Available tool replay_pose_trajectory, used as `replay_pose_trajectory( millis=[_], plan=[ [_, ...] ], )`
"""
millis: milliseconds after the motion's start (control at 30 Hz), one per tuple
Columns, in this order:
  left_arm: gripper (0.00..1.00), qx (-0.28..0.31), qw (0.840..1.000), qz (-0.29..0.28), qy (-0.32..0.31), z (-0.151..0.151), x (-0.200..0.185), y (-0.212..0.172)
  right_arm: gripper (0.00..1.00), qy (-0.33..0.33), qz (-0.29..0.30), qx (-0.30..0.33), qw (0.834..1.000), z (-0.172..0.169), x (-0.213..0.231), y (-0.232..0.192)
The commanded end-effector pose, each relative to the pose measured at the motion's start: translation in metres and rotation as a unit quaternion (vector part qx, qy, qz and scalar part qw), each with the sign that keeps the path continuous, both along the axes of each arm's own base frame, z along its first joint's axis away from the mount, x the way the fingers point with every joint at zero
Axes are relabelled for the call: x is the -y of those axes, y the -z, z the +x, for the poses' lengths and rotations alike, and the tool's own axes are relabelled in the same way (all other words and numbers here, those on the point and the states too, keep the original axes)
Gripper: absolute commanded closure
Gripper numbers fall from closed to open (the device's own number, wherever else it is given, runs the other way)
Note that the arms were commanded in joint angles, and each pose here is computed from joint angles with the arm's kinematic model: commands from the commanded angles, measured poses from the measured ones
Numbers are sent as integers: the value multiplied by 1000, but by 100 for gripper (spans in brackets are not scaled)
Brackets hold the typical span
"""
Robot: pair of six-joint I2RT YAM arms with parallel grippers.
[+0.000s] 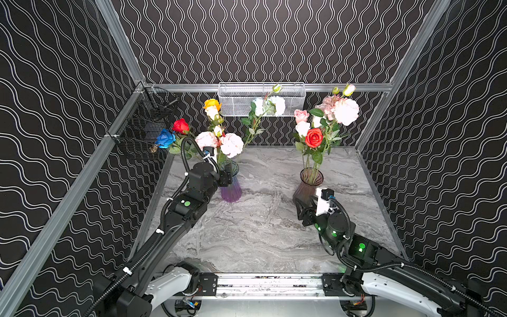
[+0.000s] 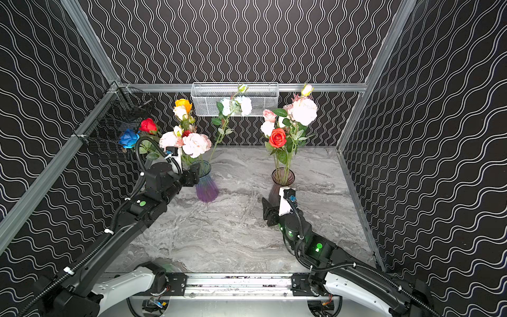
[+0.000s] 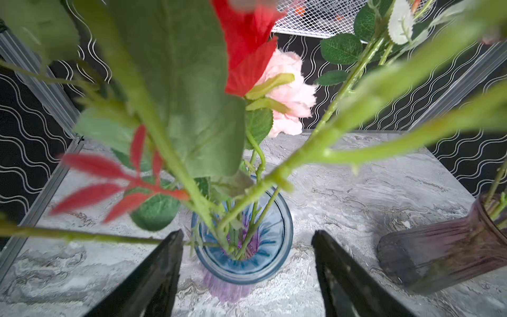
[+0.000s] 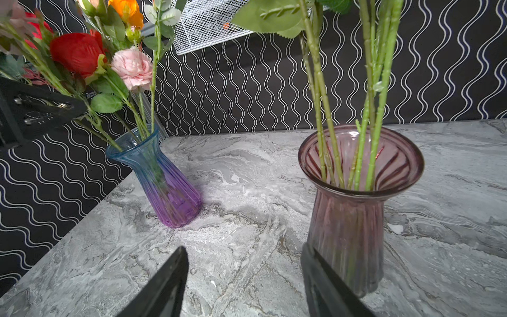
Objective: Arrange the flowers into the vase
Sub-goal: 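Lower the pink rose stem into the blue-purple vase with the left gripper, then open the left gripper and pull it back from the vase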
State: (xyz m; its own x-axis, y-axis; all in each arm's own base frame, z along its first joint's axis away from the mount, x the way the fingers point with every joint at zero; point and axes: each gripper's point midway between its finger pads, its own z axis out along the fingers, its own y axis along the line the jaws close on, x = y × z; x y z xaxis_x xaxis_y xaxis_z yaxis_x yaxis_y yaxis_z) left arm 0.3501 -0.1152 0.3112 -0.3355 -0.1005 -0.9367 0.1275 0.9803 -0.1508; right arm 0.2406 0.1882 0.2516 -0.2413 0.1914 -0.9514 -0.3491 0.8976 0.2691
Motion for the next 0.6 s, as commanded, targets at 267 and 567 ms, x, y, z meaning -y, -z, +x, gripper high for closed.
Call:
replay_pose_trajectory(
  millis=[267, 567],
  plan=[
    [24, -69, 996, 1, 52, -44, 2, 14, 33, -1, 14, 6, 1000, 1, -2, -12],
    [23, -88, 993, 13, 75, -69, -2, 11, 33, 0, 17, 8, 1000, 0, 0, -16]
  ],
)
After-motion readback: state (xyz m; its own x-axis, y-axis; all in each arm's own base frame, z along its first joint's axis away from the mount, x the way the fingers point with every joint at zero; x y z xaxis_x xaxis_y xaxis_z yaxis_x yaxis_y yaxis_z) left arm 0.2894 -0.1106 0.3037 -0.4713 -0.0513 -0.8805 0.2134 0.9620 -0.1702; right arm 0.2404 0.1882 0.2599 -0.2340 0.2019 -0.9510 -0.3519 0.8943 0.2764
